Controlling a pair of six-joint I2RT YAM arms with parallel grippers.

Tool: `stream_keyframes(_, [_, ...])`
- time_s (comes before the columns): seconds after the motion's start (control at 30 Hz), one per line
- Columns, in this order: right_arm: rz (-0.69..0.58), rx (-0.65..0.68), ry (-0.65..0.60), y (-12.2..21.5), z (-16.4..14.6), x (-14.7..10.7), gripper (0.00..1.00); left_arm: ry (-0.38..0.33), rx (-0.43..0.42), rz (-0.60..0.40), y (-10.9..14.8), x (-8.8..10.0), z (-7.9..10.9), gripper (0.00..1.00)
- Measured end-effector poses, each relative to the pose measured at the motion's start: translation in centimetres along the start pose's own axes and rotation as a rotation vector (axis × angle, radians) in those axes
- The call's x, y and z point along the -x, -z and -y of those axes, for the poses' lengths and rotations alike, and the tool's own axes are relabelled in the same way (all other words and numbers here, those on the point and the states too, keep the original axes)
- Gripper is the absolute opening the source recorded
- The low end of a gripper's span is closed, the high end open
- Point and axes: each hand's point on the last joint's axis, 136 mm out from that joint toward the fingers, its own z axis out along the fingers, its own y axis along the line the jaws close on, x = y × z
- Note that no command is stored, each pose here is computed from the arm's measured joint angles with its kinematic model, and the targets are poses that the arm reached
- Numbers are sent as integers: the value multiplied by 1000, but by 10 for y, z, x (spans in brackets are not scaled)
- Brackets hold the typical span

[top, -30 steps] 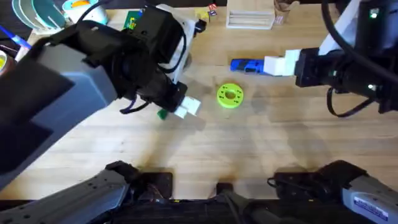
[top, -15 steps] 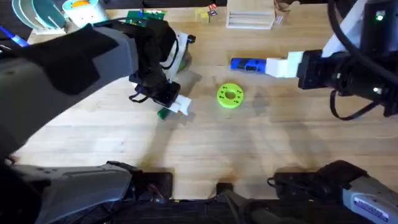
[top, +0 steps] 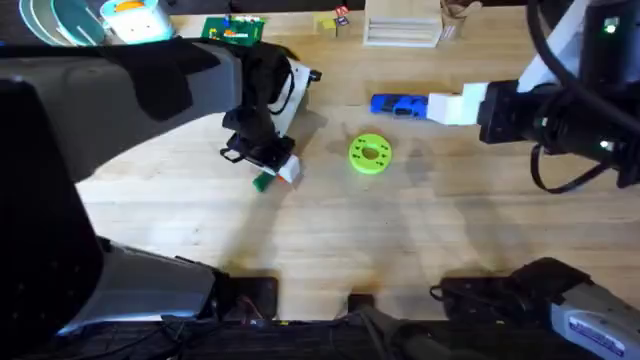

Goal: Pick up the gripper from the table and insert it into the empty holder that is missing its gripper. Then pick up a screw, insert it into the mounting hole, and use the screwdriver to tighten it. Finally, clean up the table by picking up the vegetable and placing it into the bucket.

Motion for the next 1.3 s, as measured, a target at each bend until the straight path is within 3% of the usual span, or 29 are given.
stream_keyframes(0.07, [0, 0, 0, 0, 0, 0, 992, -1, -3, 4, 0, 1, 0, 148])
stream_keyframes(0.1, [0, 0, 0, 0, 0, 0, 991, -5, 2, 10, 1, 2, 0, 47])
stream_keyframes(0.13, [0, 0, 0, 0, 0, 0, 991, -5, 3, 12, 1, 3, 0, 22])
stream_keyframes(0.33, [0, 0, -3, 0, 0, 0, 991, -4, -2, -28, 5, -10, 1, 20])
stream_keyframes(0.43, [0, 0, -3, 0, 0, 0, 991, -8, 2, -1, 23, -11, 1, 20])
stream_keyframes(0.53, [0, 0, -3, 0, 0, 0, 991, -19, 27, 151, 63, 15, -3, 20])
stream_keyframes(0.67, [0, 0, -3, 0, 0, 0, 991, -32, 96, 508, 139, 73, -14, 20])
stream_keyframes(0.8, [0, 0, -3, 0, 0, 0, 992, -3, 169, 710, 182, 100, -32, 20])
stream_keyframes(1.0, [0, 0, -3, 0, 0, 0, 992, 159, 174, 750, 174, 123, -62, 20])
stream_keyframes(1.13, [0, 0, -3, 0, 0, 0, 993, 284, 147, 741, 157, 135, -70, 20])
stream_keyframes(1.3, [0, 0, -3, 0, 0, 0, 991, 393, 166, 764, 155, 141, -81, 20])
